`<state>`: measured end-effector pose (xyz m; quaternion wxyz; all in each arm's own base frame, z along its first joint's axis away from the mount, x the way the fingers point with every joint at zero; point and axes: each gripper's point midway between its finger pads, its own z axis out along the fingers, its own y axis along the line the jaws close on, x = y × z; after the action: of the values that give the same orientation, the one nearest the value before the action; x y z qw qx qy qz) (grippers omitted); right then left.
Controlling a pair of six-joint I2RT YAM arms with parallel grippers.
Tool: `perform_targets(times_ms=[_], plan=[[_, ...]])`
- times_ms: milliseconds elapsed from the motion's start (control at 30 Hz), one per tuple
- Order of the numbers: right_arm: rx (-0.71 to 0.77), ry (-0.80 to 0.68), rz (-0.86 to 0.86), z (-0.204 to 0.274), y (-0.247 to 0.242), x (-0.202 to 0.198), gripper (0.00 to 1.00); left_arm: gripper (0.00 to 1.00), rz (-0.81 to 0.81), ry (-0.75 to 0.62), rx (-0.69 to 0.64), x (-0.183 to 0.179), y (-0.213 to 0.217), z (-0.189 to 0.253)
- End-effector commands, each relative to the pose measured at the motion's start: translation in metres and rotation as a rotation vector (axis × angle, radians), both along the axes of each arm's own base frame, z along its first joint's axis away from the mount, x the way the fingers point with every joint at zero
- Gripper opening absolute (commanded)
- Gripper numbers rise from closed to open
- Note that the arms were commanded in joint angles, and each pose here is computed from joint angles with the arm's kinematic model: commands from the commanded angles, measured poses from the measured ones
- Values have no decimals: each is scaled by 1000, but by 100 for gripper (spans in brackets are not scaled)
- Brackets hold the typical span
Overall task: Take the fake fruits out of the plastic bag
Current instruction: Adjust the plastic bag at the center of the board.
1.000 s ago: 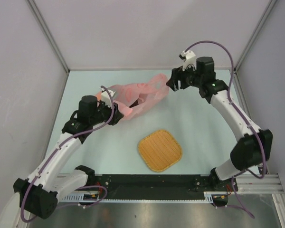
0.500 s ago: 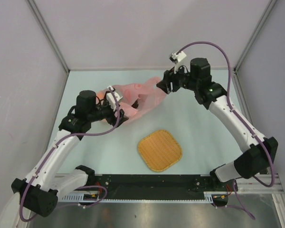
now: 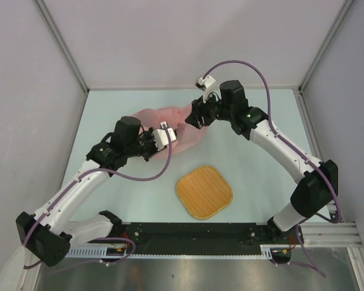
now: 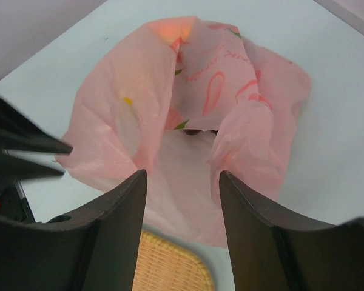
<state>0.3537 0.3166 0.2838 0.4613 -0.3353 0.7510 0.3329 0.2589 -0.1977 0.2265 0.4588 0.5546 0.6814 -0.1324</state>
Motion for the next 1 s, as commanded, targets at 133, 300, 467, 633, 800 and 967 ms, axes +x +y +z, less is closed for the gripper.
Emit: perform_targets(times_ms=[133,300,467,633,800,967], plan=[[11,-125,-46,41,1,-7,57,0,494,-66,-133,22,65,40],[-40,-410,128,77,41,-54,58,0,946,72,-318,23,130,30],[-85,-365,160,41,77,-56,52,0,1004,121,-509,13,138,34],[-86,-247,45,3,96,-12,46,0,1014,188,-530,-5,140,11],[-70,-236,-3,-3,110,6,40,0,1050,215,-566,-11,145,2],[-250,-144,68,-95,104,-32,31,0,1152,205,-625,-6,159,8]])
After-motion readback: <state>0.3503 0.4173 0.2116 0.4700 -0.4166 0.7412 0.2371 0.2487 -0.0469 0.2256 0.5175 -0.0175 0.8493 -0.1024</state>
